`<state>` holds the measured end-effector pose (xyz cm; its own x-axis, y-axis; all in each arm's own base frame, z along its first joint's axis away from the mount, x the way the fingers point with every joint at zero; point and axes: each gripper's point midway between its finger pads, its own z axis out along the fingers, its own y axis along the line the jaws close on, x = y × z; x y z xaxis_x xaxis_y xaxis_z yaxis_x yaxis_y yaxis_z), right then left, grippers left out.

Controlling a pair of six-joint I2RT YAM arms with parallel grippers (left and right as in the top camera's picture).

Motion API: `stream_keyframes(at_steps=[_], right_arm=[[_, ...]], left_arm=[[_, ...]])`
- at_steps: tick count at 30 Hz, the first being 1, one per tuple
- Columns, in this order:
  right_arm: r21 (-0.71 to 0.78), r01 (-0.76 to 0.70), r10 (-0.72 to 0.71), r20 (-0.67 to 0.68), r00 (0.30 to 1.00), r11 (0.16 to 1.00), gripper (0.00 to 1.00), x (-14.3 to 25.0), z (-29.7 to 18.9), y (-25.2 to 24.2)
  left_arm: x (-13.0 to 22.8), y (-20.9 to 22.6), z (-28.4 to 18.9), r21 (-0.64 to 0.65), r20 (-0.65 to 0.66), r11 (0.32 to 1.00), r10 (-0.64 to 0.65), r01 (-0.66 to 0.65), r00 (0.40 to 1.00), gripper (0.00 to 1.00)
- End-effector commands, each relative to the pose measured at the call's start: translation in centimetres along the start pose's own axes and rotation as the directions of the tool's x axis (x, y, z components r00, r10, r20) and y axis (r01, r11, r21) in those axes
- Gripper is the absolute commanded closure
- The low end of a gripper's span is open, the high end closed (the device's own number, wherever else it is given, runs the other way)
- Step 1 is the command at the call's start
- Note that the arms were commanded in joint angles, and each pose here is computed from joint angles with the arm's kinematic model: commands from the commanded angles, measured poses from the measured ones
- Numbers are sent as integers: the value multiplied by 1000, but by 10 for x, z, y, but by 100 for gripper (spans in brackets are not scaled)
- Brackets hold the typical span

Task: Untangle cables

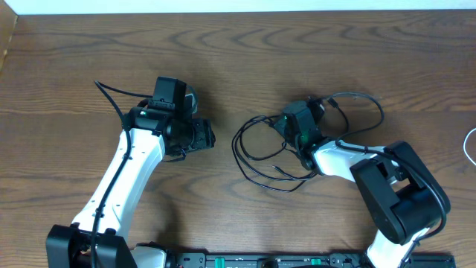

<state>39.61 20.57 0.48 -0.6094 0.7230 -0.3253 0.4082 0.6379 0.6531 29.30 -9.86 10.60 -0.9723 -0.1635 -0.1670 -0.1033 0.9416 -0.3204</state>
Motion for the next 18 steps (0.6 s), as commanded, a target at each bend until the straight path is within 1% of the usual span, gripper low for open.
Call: stream_keyframes(at_steps=[1, 4, 6, 8, 11, 12, 14, 16, 17, 18], right_arm=[[-81, 222, -226, -54, 973, 972, 99, 12, 1, 13], [-181, 275, -291, -70, 954, 944, 99, 9, -14, 37], [-256, 321, -341, -39, 939, 912, 99, -2, -33, 60], [-311, 367, -378, 27, 926, 877, 99, -19, -58, 83], [-368, 465, -431, 175, 885, 805, 99, -52, -119, 120], [-369, 479, -439, 192, 878, 796, 99, -56, -129, 122], [-342, 477, -449, 163, 878, 809, 99, -55, -146, 114], [-304, 471, -461, 108, 881, 828, 99, -49, -144, 99], [-271, 466, -467, 63, 882, 842, 99, -43, -141, 86], [-223, 461, -473, -1, 881, 859, 99, -35, -137, 68]], left_arm=[[-2, 0, -2, -2, 4, 1000, 0, 0, 1000, 34], [-1, -3, -2, 15, -2, 1000, 1, -1, 1000, 33], [0, -7, -1, 41, -12, 999, 1, 0, 1000, 33], [1, -8, 0, 47, -17, 999, 0, 1, 1000, 33], [4, -14, 6, 48, -35, 999, 23, -21, 999, 33], [5, -17, 8, 50, -37, 998, 34, -32, 999, 33], [5, -26, 11, 60, -29, 996, 65, -63, 997, 33], [4, -31, 12, 67, -19, 995, 78, -77, 997, 33], [4, -32, 12, 70, -16, 994, 83, -82, 996, 32], [3, -34, 12, 72, -12, 994, 87, -86, 996, 29]])
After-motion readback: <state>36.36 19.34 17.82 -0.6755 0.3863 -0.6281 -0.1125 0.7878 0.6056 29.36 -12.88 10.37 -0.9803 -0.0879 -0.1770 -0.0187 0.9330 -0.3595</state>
